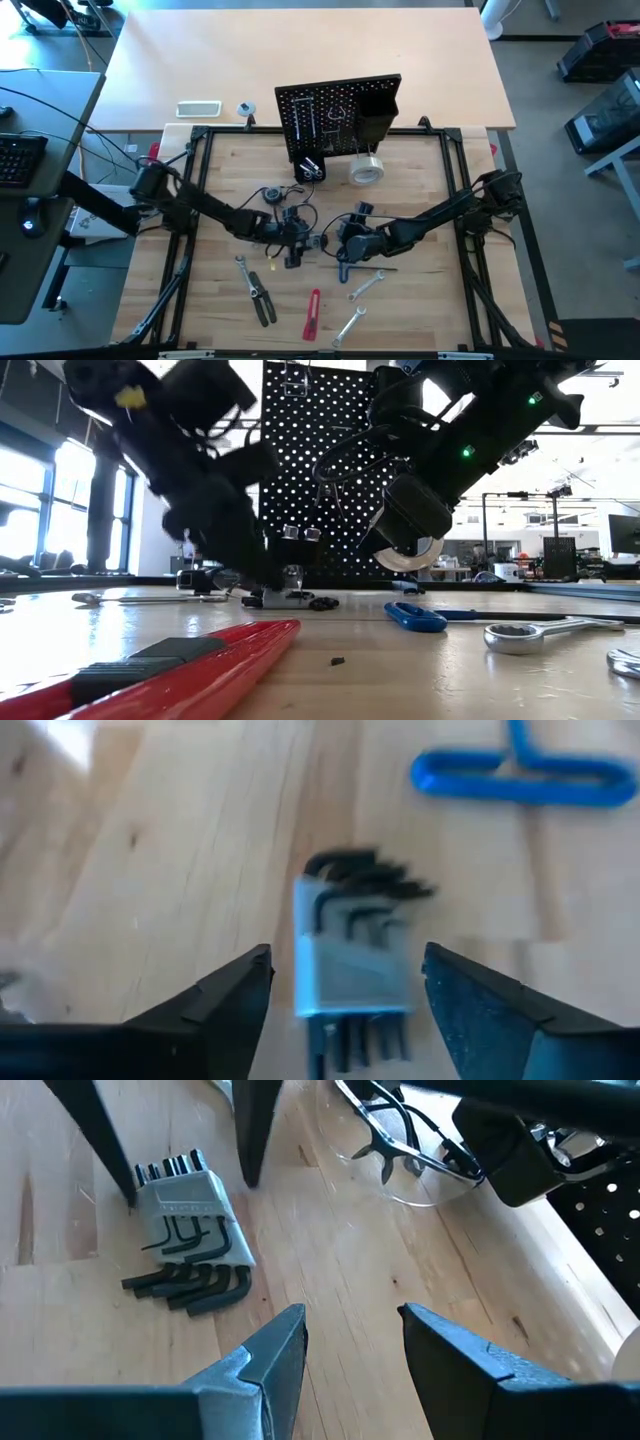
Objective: Hang tools onto peg board
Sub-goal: Put the set of hex keys into the bottom black bin on the peg board
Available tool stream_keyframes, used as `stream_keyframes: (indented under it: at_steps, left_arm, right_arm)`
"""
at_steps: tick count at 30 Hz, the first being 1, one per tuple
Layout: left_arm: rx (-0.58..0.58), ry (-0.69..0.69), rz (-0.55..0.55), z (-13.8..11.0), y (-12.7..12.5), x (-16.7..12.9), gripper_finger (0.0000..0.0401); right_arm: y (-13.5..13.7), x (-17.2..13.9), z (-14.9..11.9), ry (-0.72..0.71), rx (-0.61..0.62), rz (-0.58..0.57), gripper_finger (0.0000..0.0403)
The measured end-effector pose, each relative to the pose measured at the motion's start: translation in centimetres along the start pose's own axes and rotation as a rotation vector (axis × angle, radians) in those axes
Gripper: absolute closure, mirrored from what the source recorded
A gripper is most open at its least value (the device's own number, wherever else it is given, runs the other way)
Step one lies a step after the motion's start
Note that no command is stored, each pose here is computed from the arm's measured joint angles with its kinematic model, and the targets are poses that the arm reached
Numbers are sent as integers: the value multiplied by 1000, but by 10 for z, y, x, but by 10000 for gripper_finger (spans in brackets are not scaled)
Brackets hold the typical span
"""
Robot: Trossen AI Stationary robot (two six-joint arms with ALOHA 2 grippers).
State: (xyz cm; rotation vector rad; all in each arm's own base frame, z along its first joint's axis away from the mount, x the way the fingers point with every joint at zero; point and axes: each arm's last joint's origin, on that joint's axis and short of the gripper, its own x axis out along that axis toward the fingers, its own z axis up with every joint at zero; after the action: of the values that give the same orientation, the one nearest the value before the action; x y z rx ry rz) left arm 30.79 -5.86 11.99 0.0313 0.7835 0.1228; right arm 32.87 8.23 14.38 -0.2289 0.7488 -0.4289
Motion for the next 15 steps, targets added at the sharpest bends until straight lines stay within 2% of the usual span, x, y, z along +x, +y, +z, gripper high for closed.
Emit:
stream_keyframes:
  at_steps: [6,9,12,15]
  left_arm:
    - [-55,50,31,-8,13,16,139]
    - [-58,61,-19,-9,18,20,142]
    - [-60,65,-52,-10,19,24,162]
    - [-49,68,-58,-11,19,25,201]
  right_arm:
    - [0,0,0,1,7,17,240]
    - [-1,2,2,-7,20,18,240]
    - [-4,4,3,-8,29,12,240]
    - [-6,6,4,-8,48,21,240]
